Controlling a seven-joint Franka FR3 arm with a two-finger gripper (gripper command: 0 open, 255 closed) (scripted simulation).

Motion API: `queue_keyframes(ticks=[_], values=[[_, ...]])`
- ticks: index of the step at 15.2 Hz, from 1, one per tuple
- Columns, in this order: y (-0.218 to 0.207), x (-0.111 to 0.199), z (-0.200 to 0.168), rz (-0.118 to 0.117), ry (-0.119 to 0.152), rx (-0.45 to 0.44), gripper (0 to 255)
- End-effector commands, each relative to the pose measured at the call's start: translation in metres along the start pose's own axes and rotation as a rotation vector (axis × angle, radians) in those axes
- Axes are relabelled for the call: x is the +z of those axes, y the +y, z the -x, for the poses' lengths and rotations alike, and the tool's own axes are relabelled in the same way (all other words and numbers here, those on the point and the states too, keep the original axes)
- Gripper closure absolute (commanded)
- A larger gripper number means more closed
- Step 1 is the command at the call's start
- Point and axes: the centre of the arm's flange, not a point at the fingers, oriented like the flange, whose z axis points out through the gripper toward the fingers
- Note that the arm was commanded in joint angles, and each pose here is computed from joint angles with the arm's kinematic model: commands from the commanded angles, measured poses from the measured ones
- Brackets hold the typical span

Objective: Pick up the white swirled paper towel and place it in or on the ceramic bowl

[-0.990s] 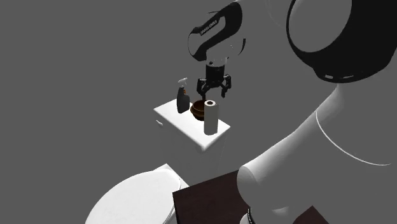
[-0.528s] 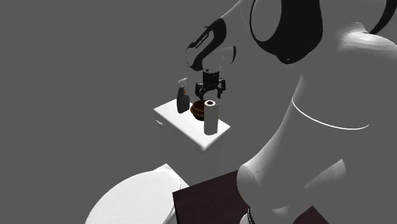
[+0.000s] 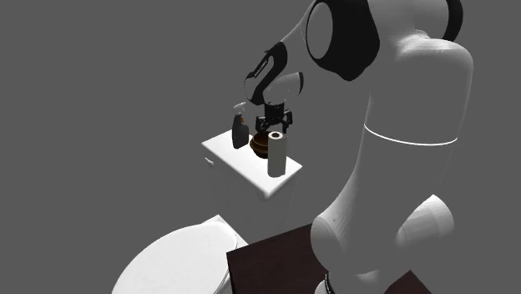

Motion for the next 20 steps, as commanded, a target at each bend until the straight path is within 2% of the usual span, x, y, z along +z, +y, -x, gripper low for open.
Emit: queue_keyframes(ticks=[1,3,11,12,20], values=[[-0.0001,0.0104,-0.0006,0.0,0.001,0.0,0],[-0.0001,0.0187,-0.0006,0.0,0.001,0.0,0],[-0.0001,0.0187,-0.0006,0.0,0.001,0.0,0],[-0.0001,0.0187,-0.0006,0.0,0.001,0.0,255],[0.0002,0.0185,-0.0005,0.0,0.001,0.0,255]])
